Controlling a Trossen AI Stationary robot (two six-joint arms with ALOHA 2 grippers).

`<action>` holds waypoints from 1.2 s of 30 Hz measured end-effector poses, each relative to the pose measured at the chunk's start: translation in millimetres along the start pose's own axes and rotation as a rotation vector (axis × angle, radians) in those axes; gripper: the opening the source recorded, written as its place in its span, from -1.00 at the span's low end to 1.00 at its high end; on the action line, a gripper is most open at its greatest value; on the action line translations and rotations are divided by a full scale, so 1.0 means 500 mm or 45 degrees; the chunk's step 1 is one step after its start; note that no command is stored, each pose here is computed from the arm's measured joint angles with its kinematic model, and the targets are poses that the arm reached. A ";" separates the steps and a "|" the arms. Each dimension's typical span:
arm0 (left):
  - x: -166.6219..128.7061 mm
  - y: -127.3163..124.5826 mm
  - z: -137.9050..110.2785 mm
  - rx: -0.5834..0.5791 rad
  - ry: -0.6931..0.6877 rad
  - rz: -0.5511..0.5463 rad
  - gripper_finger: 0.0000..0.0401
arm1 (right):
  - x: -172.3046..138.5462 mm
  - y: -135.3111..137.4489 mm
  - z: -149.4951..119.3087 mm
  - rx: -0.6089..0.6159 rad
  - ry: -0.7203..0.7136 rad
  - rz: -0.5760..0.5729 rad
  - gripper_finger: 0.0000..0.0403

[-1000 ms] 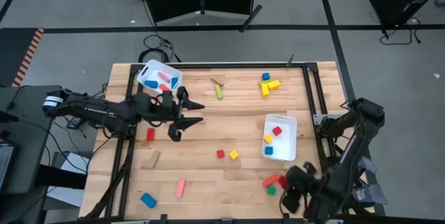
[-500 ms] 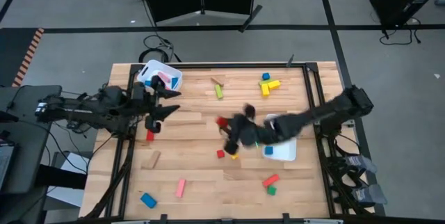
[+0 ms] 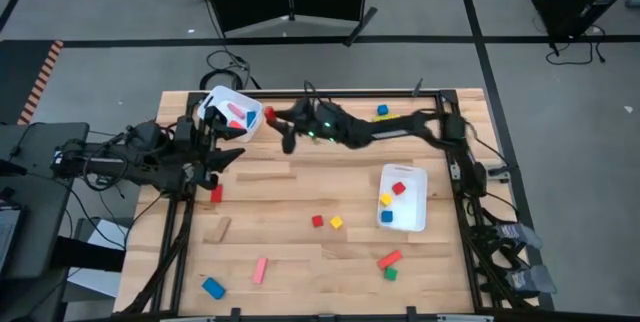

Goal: Sort blocks by size
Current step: Put the bottom red rectangular block into the top white bin, then put the red cube block into the bottom white bin

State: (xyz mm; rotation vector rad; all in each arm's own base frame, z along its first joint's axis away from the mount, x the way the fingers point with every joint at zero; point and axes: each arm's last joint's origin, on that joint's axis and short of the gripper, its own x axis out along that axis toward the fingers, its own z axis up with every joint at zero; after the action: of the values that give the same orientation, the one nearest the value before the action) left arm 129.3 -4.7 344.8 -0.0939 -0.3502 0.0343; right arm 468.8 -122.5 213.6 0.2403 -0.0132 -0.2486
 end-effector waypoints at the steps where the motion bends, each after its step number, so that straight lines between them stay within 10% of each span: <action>1: 0.000 0.000 0.000 -0.012 0.000 0.000 0.11 | 0.020 -0.013 -0.007 0.005 -0.007 0.009 -0.28; 16: 0.000 0.000 0.000 -0.056 0.000 0.000 0.11 | 0.241 -0.069 -0.036 0.004 -0.058 0.013 -0.28; 27: 0.003 0.000 -0.004 -0.054 0.016 0.000 0.11 | 0.240 -0.137 -0.080 0.057 0.016 -0.135 -0.09; 36: 0.004 0.000 -0.005 -0.054 0.020 0.001 0.11 | 0.240 -0.134 -0.072 0.049 0.061 0.021 0.28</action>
State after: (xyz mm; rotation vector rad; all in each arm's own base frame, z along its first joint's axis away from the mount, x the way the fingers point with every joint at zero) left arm 132.2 -4.9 343.2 -0.1359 -0.3356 0.0267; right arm 570.4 -206.5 160.5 0.2841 0.0274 -0.2261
